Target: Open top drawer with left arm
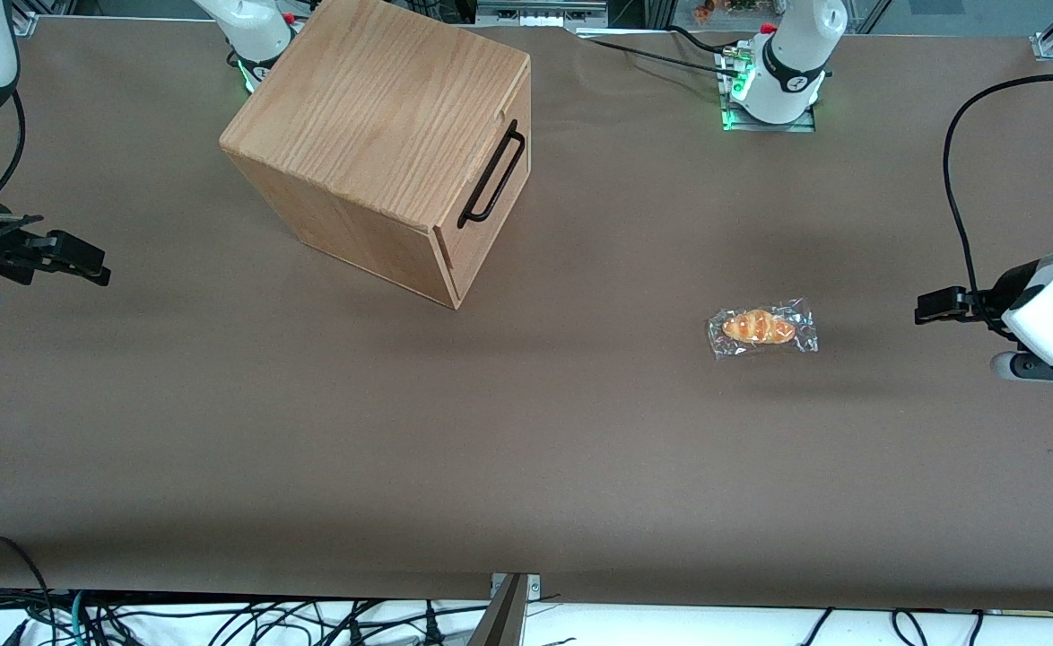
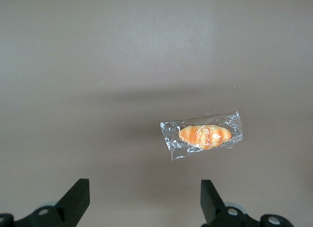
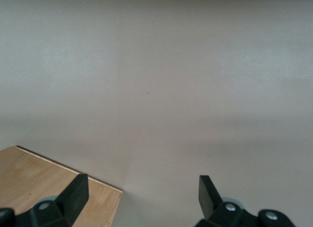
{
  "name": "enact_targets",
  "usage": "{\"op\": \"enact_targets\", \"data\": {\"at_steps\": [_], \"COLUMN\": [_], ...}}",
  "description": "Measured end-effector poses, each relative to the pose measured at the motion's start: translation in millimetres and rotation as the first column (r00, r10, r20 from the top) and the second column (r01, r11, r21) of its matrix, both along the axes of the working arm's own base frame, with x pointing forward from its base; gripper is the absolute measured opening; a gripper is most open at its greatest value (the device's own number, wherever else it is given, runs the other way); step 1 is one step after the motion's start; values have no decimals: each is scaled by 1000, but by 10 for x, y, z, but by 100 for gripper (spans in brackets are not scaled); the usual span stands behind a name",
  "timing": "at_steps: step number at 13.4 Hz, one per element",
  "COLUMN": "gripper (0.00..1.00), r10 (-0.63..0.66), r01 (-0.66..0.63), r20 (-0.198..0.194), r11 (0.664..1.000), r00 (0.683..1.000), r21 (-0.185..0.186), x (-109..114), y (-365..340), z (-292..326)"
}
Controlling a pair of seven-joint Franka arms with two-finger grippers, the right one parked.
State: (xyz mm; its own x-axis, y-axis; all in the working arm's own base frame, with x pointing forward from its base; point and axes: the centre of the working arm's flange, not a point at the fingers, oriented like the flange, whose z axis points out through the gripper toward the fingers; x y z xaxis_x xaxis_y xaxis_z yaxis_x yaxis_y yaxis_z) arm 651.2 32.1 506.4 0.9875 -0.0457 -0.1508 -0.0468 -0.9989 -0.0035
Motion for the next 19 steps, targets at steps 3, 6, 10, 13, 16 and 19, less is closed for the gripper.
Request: {"op": "enact_targets", "data": {"at_steps": [3,6,10,13,16,19], "gripper": [100,100,100,100,100,100], "r10": [0,0,0,0,-1,-6], "r01": [0,0,0,0,1,6], "r20": [0,0,0,0,0,0], "r11": [1000,1000,1000,1000,1000,1000], "r00": [1000,1000,1000,1000,1000,1000], "r21": [0,0,0,0,-1,-2], "x": [0,0,0,0,0,2], "y": [0,0,-1,-3,-7,-35], "z": [0,0,0,0,0,-1]}}
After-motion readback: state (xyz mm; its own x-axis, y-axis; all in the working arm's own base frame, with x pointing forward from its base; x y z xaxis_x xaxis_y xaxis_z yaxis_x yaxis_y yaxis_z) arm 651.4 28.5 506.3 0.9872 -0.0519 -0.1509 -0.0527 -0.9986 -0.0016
